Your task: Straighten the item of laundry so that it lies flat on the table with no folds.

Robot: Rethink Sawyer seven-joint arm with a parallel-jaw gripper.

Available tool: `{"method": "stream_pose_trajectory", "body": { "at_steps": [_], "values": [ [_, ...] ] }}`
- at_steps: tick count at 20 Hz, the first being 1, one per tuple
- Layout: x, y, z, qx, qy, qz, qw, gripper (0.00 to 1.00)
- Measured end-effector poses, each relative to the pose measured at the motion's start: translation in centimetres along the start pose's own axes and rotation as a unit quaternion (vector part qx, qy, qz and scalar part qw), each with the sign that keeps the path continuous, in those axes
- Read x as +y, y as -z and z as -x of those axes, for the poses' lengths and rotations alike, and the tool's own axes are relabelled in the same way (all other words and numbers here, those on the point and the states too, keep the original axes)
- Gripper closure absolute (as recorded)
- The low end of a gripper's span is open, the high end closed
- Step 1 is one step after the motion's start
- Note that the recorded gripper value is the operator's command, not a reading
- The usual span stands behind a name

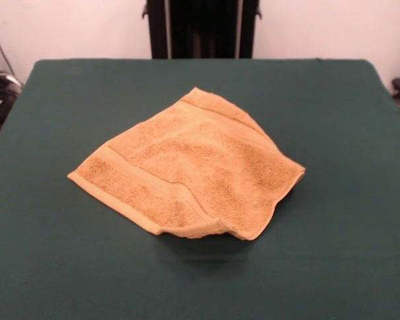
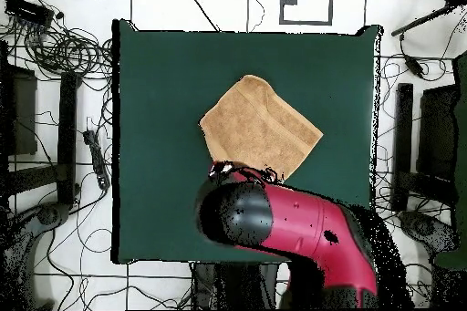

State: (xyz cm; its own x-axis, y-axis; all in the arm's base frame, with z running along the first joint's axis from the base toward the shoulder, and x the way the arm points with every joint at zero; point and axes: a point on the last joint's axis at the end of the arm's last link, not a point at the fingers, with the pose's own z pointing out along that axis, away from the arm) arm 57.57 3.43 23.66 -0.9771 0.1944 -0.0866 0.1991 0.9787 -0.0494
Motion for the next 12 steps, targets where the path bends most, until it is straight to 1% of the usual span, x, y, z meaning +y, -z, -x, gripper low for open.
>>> {"method": "stream_pose_trajectory", "body": {
  "at_steps": [1, 5, 6, 8, 9, 12],
  "values": [
    [-0.6, -0.8, 0.8, 0.004, -0.005, -0.001, 1.0000, 0.00],
    [-1.2, -2.3, 1.8, 0.011, -0.009, -0.003, 0.9999, 0.00],
    [-1.2, -3.1, 2.1, 0.016, -0.009, -0.003, 0.9998, 0.00],
    [-1.1, -4.0, 2.3, 0.022, -0.008, -0.003, 0.9997, 0.00],
    [-1.0, -5.2, 2.4, 0.030, -0.007, -0.004, 0.9995, 0.00],
    [-0.9, -6.4, 2.5, 0.037, -0.006, -0.004, 0.9993, 0.00]
  ]
}}
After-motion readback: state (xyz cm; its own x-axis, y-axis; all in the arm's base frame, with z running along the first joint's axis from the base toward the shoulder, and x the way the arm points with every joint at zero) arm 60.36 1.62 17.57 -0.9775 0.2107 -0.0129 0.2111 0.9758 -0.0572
